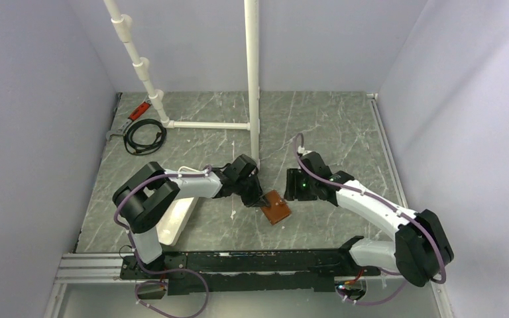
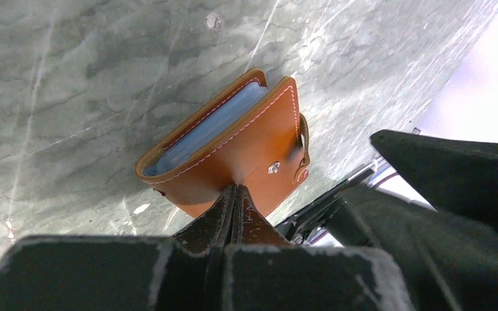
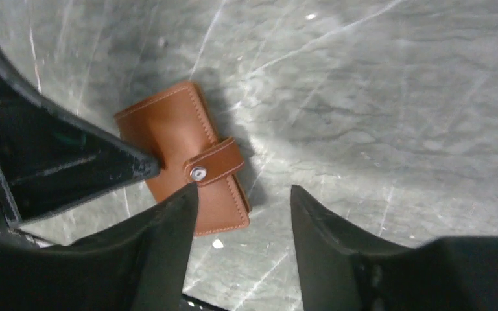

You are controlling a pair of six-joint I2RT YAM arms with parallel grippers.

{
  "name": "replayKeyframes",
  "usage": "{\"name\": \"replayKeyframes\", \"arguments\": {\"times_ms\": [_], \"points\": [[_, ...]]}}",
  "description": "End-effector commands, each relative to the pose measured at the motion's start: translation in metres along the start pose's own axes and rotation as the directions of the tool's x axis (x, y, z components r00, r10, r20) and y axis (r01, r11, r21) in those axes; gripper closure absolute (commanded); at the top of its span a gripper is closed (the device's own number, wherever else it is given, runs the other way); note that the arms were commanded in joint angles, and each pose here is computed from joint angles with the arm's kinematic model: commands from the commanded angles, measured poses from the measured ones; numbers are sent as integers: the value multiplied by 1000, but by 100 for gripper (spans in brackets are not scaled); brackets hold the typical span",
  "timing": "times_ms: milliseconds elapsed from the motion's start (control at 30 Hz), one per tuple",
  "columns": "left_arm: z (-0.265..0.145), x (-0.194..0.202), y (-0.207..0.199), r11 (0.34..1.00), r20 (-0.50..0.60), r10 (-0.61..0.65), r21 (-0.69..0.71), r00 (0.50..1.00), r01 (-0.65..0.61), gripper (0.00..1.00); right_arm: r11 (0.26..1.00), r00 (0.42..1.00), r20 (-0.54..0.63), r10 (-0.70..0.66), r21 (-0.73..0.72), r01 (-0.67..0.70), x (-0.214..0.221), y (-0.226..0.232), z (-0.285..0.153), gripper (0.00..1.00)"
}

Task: Put the credit cards into the card holder
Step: Open the card holder at the center of the board.

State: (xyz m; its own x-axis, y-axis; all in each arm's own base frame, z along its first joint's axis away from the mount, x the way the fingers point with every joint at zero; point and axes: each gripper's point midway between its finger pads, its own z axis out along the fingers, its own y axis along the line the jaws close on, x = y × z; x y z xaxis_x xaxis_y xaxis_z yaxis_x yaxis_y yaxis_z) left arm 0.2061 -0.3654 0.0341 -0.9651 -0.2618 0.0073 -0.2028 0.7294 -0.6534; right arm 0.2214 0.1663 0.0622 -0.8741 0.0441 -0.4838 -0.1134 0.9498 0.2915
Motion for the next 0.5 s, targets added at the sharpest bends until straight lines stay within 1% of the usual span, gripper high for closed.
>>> {"name": "replayKeyframes", "arguments": {"times_ms": [0,33,67,133,167,233,300,367,433,467], "points": [[7,-4,93,945,43,77,-321,996,-59,100,967,983,-74,-165,-210,147,23,42,-11,35],[7,-4,92,946,43,86,-317,995,-68,100,953,979,-59,-196,-245,176,25,53,-11,30],[6,-4,91,946,44,90,-315,995,-72,100,948,974,-48,-219,-248,201,25,58,-9,27],[7,-3,88,949,42,99,-304,994,-82,100,953,968,-45,-246,-194,234,23,57,2,27],[8,-3,88,950,39,99,-302,994,-82,100,963,968,-64,-242,-140,231,23,50,10,29],[8,-3,86,952,35,98,-296,995,-83,100,974,969,-100,-227,-34,225,22,36,22,39],[7,-2,84,952,33,108,-290,994,-94,100,971,970,-103,-221,74,229,18,23,29,51],[5,-2,82,952,40,125,-287,991,-108,100,962,977,-66,-201,174,209,10,10,29,62],[3,-4,79,950,52,144,-287,988,-123,100,963,982,-13,-191,193,189,2,8,28,64],[3,-3,78,949,56,153,-288,987,-131,100,966,981,17,-195,179,189,-3,11,29,63]]}}
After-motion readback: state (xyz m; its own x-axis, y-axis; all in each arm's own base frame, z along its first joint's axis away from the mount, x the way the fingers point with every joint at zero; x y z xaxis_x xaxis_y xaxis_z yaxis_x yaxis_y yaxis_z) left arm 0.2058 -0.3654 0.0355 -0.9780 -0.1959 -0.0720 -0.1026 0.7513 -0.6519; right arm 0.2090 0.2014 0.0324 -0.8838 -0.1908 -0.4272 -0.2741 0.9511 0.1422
